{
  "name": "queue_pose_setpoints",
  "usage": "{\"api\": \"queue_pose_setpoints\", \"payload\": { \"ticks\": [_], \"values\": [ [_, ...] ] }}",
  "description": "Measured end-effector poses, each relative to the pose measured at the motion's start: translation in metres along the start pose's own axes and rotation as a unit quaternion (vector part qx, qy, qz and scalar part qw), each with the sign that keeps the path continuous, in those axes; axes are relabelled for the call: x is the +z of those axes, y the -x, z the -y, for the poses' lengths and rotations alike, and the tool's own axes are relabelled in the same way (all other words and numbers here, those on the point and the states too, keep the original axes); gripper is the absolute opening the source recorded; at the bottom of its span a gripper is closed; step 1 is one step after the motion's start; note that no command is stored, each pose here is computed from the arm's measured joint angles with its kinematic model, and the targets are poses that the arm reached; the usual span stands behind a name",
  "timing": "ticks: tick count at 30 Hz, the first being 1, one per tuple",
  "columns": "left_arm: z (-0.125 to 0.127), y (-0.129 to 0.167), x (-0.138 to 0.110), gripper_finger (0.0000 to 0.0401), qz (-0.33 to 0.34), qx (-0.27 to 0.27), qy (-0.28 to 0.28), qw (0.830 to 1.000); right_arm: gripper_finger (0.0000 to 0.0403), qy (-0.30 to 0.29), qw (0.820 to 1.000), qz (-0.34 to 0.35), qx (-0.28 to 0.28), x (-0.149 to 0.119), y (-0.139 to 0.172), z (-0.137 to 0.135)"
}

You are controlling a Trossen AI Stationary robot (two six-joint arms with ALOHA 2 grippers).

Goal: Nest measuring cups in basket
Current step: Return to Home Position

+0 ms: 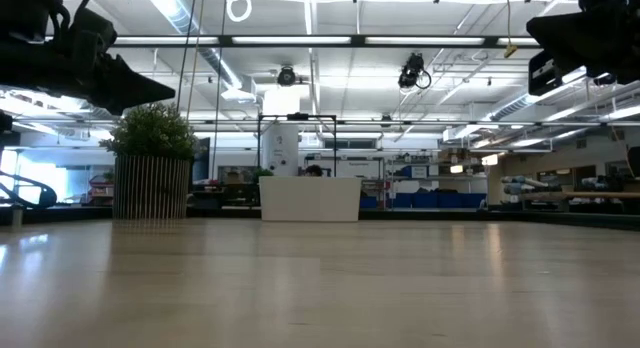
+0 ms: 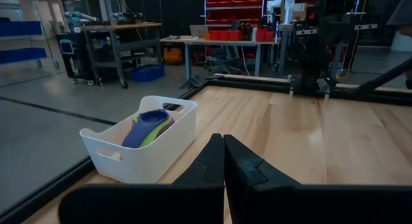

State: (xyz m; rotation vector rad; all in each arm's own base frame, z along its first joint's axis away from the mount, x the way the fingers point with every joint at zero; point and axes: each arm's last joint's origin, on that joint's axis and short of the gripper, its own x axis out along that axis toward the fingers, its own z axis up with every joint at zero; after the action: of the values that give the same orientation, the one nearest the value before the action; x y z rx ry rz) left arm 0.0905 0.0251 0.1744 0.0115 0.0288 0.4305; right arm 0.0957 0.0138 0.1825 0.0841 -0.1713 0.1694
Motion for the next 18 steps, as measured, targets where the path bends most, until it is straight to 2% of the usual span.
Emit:
{"api": "queue_pose_setpoints", "payload": {
  "ticks": [18],
  "values": [
    [-0.0002,-0.0002,0.0002,0.0002,0.004,0.004,0.001,1.000,0.0014,0.000,1.000,0.000,0.000,0.0000,0.0000,0.0000]
  ]
}}
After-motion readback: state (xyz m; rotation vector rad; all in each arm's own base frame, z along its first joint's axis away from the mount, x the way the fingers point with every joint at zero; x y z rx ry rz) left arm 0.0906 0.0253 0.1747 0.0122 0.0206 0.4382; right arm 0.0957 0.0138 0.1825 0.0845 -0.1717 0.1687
